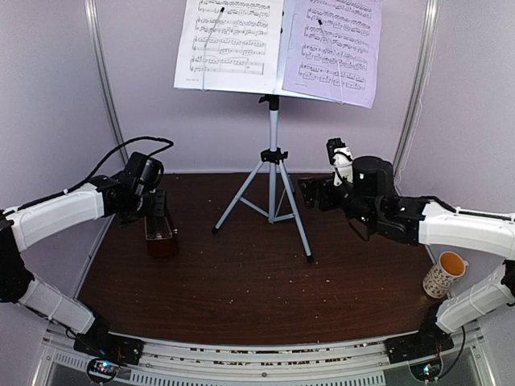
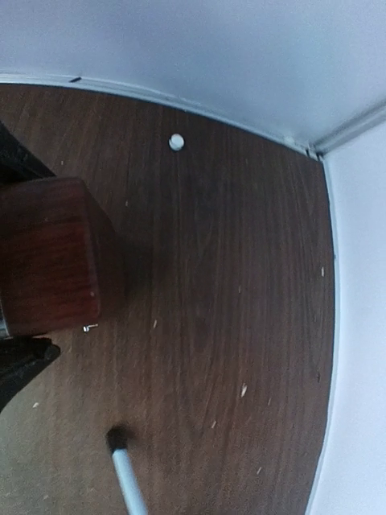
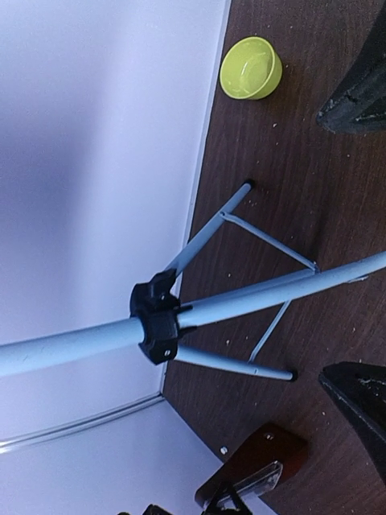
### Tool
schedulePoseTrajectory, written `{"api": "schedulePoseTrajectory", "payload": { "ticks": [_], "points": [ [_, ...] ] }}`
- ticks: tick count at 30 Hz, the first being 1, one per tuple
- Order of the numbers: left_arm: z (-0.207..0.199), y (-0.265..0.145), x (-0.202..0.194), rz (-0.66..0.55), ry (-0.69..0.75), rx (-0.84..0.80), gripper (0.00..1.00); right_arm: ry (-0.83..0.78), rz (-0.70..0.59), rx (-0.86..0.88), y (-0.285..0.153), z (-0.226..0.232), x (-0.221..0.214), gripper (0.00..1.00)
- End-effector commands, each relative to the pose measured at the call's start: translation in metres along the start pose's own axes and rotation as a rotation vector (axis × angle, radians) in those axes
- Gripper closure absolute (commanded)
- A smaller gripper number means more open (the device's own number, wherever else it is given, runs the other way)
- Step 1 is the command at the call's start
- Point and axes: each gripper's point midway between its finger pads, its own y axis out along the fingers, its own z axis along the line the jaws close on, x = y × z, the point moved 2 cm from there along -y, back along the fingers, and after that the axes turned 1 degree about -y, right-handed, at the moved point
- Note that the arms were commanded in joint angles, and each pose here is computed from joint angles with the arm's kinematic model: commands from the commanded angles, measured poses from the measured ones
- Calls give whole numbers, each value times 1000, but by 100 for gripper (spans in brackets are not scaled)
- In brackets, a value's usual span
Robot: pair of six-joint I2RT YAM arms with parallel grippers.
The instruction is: Set up the instrument practice props
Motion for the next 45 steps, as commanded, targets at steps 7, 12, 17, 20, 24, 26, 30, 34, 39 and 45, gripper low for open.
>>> {"api": "schedulePoseTrajectory", "payload": {
  "ticks": [7, 12, 17, 20, 24, 26, 30, 34, 39, 45],
  "points": [
    [-109, -96, 6, -165, 208, -411, 61, -14, -33, 125, -19, 11, 16, 0],
    [-159, -137, -6, -214, 376, -653, 61, -12, -38, 161, -25, 13, 14, 0],
    [-196, -154, -8, -269, 462, -850, 61, -4, -9, 166, -22, 12, 9, 0],
    [-217, -159, -5, -304, 504, -929, 61, -2, -2, 165, -23, 10, 6, 0],
    [-247, -160, -12, -306, 591, -989, 62, 4, -1, 162, -25, 7, 5, 0],
    [-259, -159, -18, -303, 633, -1009, 62, 5, 0, 161, -26, 6, 5, 0],
    [-270, -158, -27, -294, 688, -1048, 62, 7, 6, 160, -25, 5, 3, 0],
    [-274, -156, -34, -286, 738, -1066, 56, 9, 11, 166, -23, 6, 2, 0],
    [-276, -148, -44, -248, 778, -1063, 45, 9, 18, 181, -20, 9, 1, 0],
    [-275, -145, -49, -249, 791, -1059, 21, 11, 31, 203, -17, 14, -3, 0]
  ]
}}
